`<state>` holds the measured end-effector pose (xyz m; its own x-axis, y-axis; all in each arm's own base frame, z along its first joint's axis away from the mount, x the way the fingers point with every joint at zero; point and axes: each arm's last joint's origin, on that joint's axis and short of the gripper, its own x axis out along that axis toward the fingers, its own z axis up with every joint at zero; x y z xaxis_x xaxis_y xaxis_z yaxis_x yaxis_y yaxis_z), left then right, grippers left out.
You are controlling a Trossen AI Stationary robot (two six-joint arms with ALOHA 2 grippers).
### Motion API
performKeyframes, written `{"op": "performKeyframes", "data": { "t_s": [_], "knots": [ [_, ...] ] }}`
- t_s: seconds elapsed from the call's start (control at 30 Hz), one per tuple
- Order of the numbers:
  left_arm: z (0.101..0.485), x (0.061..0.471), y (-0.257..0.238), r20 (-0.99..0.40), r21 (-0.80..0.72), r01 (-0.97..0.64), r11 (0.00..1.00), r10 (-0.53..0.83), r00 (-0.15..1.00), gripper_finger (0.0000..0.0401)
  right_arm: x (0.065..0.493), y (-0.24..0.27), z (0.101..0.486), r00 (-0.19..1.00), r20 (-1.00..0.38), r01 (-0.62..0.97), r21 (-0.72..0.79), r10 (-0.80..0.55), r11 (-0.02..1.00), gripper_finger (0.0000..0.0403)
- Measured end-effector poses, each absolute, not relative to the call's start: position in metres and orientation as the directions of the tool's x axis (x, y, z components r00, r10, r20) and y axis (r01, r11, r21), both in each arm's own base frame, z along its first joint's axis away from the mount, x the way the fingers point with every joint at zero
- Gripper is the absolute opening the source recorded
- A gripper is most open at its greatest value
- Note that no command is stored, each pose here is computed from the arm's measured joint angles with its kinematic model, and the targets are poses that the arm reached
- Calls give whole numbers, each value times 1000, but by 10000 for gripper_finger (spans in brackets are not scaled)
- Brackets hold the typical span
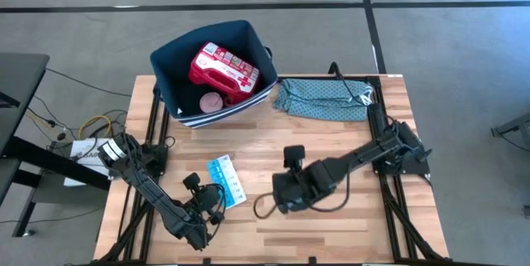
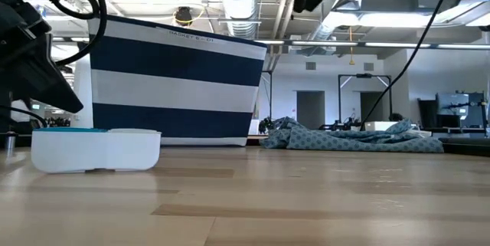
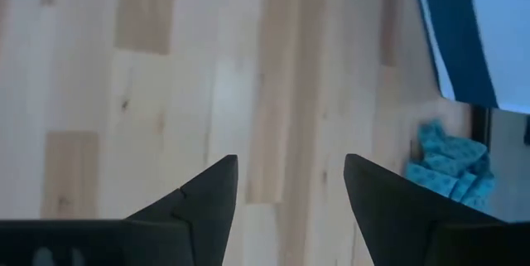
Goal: Pick & place medical supplies in basket/bin
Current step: Put the pill organizer box into the blue bin
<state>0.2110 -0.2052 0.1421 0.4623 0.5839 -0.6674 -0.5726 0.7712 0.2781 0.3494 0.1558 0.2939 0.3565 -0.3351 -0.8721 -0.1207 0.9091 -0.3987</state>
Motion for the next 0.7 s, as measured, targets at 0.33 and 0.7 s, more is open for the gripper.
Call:
{"op": "performKeyframes", "data": {
  "t_s": [0.33, 0.7],
  "knots": [
    [142, 209, -208, -668, 162, -664, 730, 576, 471, 4, 360, 111, 297, 287, -896, -75, -374, -339, 924, 217],
    [142, 206, -213, -670, 85, -698, 711, 560, 488, 4, 280, 83, 340, 656, -717, 91, -234, -235, 968, 219]
  ]
}}
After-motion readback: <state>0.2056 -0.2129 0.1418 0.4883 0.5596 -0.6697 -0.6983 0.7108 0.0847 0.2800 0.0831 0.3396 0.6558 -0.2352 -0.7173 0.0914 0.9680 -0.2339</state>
